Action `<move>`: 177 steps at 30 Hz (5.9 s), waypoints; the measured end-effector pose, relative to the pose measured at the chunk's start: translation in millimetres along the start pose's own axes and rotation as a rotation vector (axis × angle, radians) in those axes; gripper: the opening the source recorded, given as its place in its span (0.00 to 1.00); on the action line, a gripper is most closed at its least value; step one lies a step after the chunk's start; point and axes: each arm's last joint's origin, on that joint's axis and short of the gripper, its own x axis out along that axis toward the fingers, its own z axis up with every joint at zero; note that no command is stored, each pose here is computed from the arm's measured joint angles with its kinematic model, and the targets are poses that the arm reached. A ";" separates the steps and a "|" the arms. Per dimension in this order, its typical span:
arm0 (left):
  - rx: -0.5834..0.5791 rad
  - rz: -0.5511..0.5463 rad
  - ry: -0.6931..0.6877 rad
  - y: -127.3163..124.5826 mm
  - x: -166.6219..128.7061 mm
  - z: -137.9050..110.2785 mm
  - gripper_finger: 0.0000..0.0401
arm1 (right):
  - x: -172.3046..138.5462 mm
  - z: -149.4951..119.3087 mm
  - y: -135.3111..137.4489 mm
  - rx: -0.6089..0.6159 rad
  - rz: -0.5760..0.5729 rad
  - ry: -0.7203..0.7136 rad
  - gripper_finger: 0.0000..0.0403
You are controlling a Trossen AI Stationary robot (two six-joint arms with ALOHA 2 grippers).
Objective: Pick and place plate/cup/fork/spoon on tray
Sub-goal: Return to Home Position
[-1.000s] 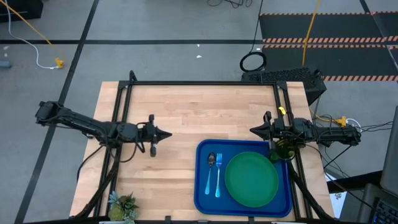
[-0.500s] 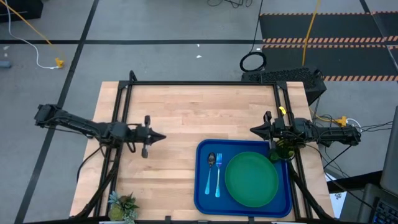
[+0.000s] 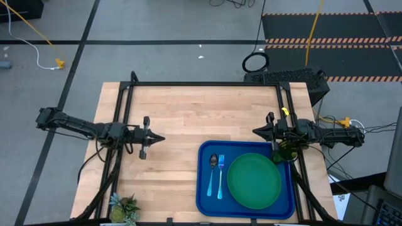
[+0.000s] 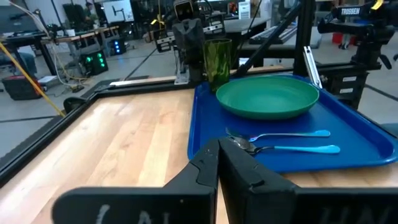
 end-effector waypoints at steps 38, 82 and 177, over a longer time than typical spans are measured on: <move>0.009 -0.044 -0.009 -2.0 -10.2 -24.7 0.02 | 0.0 0.0 0.0 0.000 0.000 0.000 0.00; 0.040 0.034 -0.118 6.2 -36.5 -18.0 0.06 | 0.0 0.1 0.0 0.000 0.000 -0.001 0.00; 0.039 0.035 -0.131 6.3 -36.5 -17.1 0.06 | 0.0 0.1 0.0 0.000 0.000 -0.001 0.00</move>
